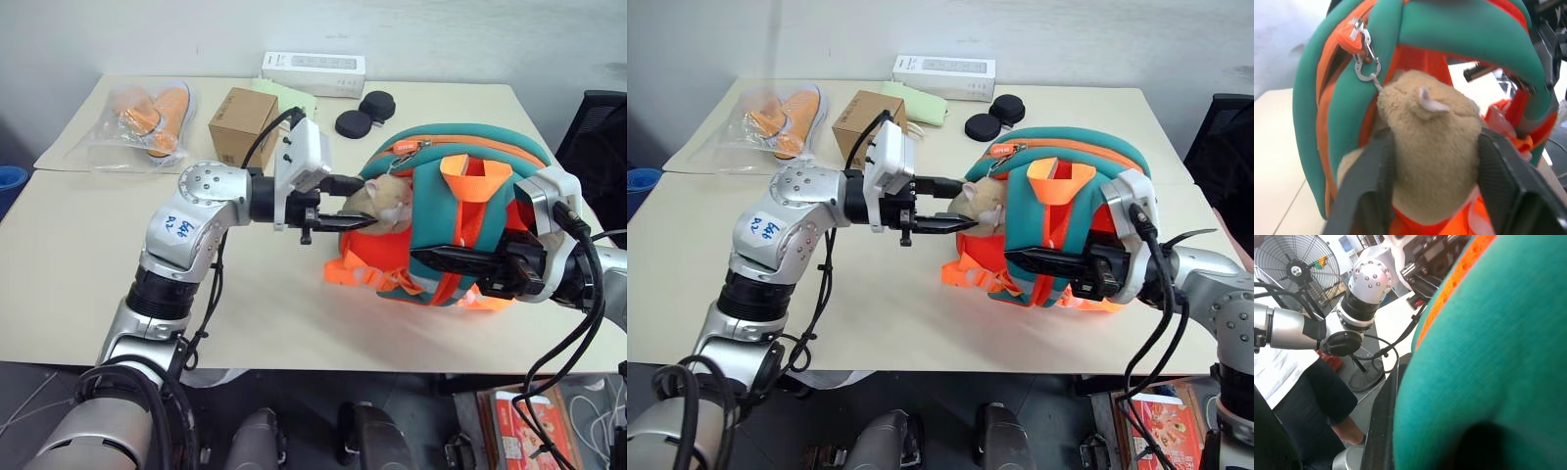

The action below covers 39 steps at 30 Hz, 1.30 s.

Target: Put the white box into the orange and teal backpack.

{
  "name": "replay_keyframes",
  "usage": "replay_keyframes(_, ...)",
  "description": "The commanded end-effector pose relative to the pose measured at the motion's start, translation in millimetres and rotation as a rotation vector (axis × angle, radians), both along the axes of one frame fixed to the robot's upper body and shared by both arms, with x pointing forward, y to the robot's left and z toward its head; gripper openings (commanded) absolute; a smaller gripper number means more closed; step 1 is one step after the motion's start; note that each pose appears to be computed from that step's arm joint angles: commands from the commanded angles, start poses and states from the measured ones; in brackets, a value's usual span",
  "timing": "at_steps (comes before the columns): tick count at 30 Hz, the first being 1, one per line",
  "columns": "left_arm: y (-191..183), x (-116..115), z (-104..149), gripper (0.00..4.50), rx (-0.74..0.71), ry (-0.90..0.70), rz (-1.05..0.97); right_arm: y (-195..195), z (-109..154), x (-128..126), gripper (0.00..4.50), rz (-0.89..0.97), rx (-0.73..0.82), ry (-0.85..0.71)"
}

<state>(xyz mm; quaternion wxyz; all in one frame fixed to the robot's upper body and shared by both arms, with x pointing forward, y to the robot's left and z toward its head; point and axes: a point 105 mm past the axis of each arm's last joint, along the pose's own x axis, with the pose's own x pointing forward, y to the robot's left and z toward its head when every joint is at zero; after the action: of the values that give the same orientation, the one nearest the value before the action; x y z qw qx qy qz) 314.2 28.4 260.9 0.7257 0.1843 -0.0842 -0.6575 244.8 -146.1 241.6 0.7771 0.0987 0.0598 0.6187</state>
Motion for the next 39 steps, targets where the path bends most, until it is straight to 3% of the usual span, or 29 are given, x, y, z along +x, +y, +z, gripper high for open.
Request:
replay_keyframes(1,4.6,-2.6,7.6,0.98,-0.001,-0.043,-0.010,-2.8,12.5,-3.6,0.00,0.000,0.037,-0.041)
replay_keyframes(4,15.3,5.5,21.2,0.22,-0.013,-0.064,0.030,-4.2,10.2,-4.6,0.00,-0.005,0.036,-0.033)
replay_keyframes(7,40.6,28.0,45.4,0.14,-0.044,-0.079,0.144,-6.6,5.0,-7.2,0.00,-0.008,0.024,-0.025)
replay_keyframes(9,61.1,37.7,47.2,0.14,0.006,-0.098,0.191,-8.3,1.9,-14.6,0.00,0.018,0.014,-0.032)
replay_keyframes(14,100.0,40.4,18.5,0.14,0.229,-0.124,0.198,-16.3,-2.1,-18.4,0.00,0.005,0.016,-0.044)
replay_keyframes(18,111.8,47.6,-8.0,0.14,0.315,-0.123,0.230,-25.6,-2.4,-13.1,0.00,-0.033,0.016,-0.059)
replay_keyframes(27,77.0,48.3,-100.3,0.14,0.419,-0.086,0.210,-31.6,-5.4,-3.9,0.00,-0.089,-0.022,-0.103)
replay_keyframes(30,72.0,40.2,-110.7,0.14,0.411,-0.047,0.196,-33.4,-11.3,-1.1,0.00,-0.118,-0.065,-0.119)
replay_keyframes(36,89.1,34.7,-94.9,2.11,0.322,0.049,0.231,-43.7,-18.1,4.0,0.00,-0.164,-0.125,-0.105)
replay_keyframes(37,93.3,33.1,-88.4,2.41,0.281,0.083,0.237,-47.1,-17.3,3.8,0.64,-0.163,-0.134,-0.096)
replay_keyframes(39,102.4,30.9,-77.3,3.11,0.221,0.129,0.260,-54.1,-13.5,3.3,1.25,-0.165,-0.152,-0.088)
